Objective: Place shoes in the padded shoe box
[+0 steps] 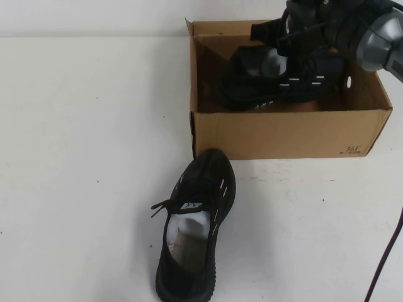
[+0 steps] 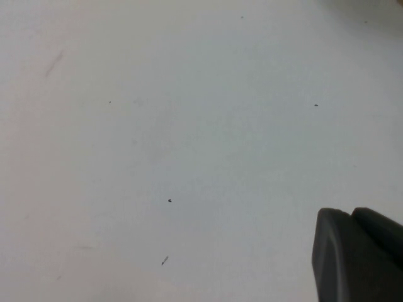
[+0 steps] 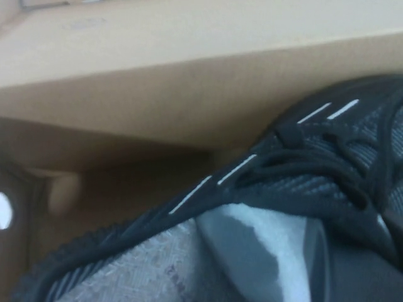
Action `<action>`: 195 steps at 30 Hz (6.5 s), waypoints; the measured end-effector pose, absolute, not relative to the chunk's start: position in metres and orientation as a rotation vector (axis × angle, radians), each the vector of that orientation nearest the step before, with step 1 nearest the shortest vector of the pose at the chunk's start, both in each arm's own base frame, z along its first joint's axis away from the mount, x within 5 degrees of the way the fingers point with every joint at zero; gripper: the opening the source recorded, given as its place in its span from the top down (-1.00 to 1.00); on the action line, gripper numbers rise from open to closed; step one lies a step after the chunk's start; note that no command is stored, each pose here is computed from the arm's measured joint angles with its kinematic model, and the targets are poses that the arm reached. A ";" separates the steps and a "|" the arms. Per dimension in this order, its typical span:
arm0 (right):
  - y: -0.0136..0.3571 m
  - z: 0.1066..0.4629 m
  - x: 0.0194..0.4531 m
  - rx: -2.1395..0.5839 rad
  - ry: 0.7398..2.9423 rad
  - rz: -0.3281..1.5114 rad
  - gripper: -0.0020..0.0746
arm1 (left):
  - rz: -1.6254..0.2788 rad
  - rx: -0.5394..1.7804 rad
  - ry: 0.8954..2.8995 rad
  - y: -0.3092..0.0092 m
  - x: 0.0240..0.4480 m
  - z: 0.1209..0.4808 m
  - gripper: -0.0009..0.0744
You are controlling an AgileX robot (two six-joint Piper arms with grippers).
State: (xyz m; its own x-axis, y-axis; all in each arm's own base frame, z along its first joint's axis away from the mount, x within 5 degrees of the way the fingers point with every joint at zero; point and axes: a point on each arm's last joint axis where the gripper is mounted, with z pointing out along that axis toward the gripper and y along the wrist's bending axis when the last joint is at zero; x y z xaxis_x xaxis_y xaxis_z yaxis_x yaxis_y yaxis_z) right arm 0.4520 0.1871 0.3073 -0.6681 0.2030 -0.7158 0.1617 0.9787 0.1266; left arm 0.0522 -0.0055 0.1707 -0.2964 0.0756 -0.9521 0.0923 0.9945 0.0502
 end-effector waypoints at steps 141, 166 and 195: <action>-0.003 0.205 0.062 0.063 1.521 -0.020 0.97 | -0.017 0.121 1.873 -0.005 0.052 0.171 0.99; -0.003 0.195 0.057 0.013 1.604 -0.082 0.97 | -0.017 0.121 1.873 -0.005 0.052 0.171 0.99; -0.002 0.169 0.052 -0.026 1.903 -0.076 0.97 | -0.017 0.121 1.873 -0.005 0.052 0.171 0.99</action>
State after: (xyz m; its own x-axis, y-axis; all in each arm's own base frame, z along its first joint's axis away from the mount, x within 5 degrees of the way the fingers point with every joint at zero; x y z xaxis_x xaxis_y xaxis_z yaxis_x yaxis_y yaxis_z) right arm 0.0520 -0.0015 0.1687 -0.3273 -0.0561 -0.9432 0.0195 0.9976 -0.0661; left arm 0.0522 -0.0055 0.1707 -0.2964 0.0756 -0.9521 0.0923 0.9945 0.0502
